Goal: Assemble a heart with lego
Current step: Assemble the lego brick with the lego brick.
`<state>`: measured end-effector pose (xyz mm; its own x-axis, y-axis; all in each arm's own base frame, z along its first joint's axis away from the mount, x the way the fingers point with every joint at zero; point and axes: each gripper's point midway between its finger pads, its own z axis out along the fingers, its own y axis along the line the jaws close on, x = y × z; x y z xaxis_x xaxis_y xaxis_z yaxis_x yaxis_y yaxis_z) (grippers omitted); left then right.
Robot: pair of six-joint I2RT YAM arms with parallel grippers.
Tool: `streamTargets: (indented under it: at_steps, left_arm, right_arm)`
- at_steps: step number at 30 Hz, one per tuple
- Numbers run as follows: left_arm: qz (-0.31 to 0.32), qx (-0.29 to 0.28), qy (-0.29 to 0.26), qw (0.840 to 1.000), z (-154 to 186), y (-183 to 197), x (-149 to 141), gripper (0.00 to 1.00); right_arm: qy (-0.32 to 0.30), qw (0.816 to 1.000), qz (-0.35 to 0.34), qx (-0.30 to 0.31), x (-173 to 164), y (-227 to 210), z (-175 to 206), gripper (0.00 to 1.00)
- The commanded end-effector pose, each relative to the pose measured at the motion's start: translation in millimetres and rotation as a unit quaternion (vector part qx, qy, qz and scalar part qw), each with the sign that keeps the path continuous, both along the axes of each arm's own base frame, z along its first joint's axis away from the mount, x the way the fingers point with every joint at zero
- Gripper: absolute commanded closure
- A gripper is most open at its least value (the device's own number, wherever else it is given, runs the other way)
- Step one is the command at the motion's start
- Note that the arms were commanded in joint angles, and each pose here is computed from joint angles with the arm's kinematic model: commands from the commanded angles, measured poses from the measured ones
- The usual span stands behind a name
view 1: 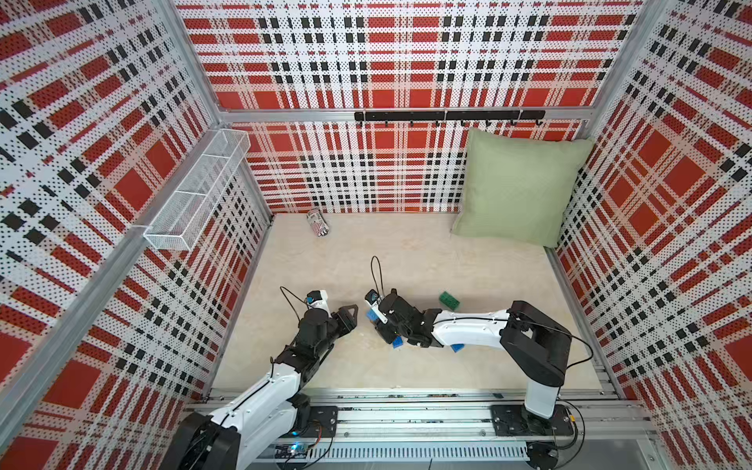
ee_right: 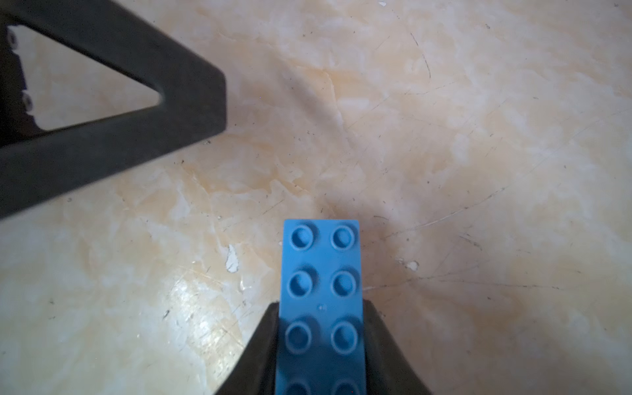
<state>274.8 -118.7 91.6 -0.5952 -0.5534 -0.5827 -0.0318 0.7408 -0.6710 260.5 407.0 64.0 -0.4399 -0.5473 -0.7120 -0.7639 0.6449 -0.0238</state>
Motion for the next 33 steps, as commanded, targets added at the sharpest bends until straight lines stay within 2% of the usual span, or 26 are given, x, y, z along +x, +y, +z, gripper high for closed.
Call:
streamTargets:
  at_steps: [1, 21, 28, 33]
  left_arm:
    - [-0.006, 0.008, 0.001, 1.000, 2, -4, -4, 0.36]
    - [0.006, 0.014, 0.006, 1.000, -3, -1, -8, 0.35]
    - [0.010, 0.012, 0.007, 1.000, -4, 0, -8, 0.35]
    - [0.014, 0.010, 0.002, 1.000, 0, 1, -7, 0.35]
  right_arm:
    - [0.023, 0.999, 0.003, -0.035, -15, -17, -19, 0.66]
    - [0.111, 0.981, -0.009, -0.157, -48, -63, -103, 0.69]
    - [0.097, 0.980, -0.005, -0.174, -42, -64, -97, 0.67]
    - [0.119, 0.975, -0.006, -0.188, -46, -70, -111, 0.67]
